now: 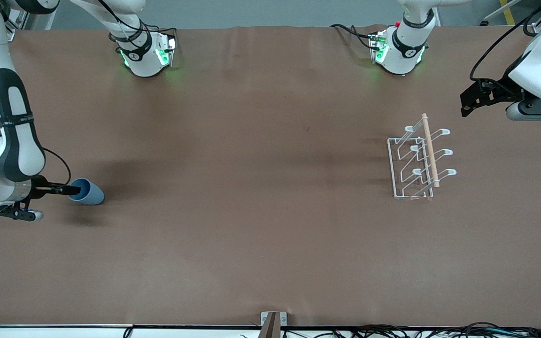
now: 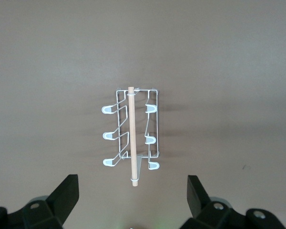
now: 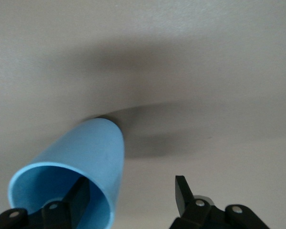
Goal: Hang cup on cup holder
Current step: 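Reach the right gripper down to the blue cup and grasp it, then lift the blue cup with the right gripper and tilt it sideways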
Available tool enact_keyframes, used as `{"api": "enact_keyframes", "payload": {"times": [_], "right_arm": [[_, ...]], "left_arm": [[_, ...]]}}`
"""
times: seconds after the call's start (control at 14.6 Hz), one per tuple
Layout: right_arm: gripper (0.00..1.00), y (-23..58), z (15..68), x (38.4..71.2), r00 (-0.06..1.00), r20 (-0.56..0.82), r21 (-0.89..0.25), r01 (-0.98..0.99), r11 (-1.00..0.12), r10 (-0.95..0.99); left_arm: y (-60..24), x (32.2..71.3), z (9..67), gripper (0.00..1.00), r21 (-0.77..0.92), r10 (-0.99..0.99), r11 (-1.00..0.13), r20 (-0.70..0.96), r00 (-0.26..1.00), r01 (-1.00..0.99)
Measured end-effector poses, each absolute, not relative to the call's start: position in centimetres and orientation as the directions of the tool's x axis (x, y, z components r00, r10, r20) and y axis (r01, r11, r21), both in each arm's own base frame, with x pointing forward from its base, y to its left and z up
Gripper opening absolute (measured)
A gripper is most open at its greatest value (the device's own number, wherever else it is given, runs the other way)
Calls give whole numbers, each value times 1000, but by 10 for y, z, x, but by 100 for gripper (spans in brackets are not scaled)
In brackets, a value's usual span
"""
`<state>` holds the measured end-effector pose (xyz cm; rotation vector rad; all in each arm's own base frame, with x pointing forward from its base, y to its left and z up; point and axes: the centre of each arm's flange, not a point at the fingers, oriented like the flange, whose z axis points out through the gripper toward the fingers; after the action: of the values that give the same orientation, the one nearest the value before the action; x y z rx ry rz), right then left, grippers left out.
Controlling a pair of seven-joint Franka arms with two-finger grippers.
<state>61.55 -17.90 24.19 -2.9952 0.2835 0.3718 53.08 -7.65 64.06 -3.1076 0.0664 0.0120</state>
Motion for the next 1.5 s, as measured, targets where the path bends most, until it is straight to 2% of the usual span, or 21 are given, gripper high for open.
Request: {"api": "enact_keyframes", "payload": {"times": [0.21, 0.27, 0.68, 0.89, 1.09, 1.3, 1.5], "right_arm": [[75, -174, 233, 612, 950, -266, -109, -195, -975, -160], [69, -174, 231, 611, 951, -269, -113, -188, -976, -153], [6, -174, 229, 610, 956, -270, -125, -154, -980, -115], [6, -169, 249, 611, 953, -289, -140, -140, -980, -95], [6, -145, 301, 612, 956, -289, -172, -110, -979, -56], [6, -103, 356, 604, 952, -303, -354, -149, -923, -37], [6, -79, 382, 597, 946, -323, -508, -180, -842, -8]], "left_arm": [[-75, 531, 640, 100, -33, -39, -999, -9, 999, -40], [-75, 531, 640, 100, -33, -39, -999, -10, 999, -39], [-74, 531, 640, 100, -33, -39, -999, -10, 999, -39], [-74, 531, 640, 100, -33, -39, -999, -10, 999, -39], [-74, 532, 640, 100, -33, -39, -999, -10, 999, -39], [-77, 531, 640, 100, -33, -45, -998, -10, 999, -45], [-85, 530, 640, 100, -33, -60, -998, -10, 998, -60]]}}
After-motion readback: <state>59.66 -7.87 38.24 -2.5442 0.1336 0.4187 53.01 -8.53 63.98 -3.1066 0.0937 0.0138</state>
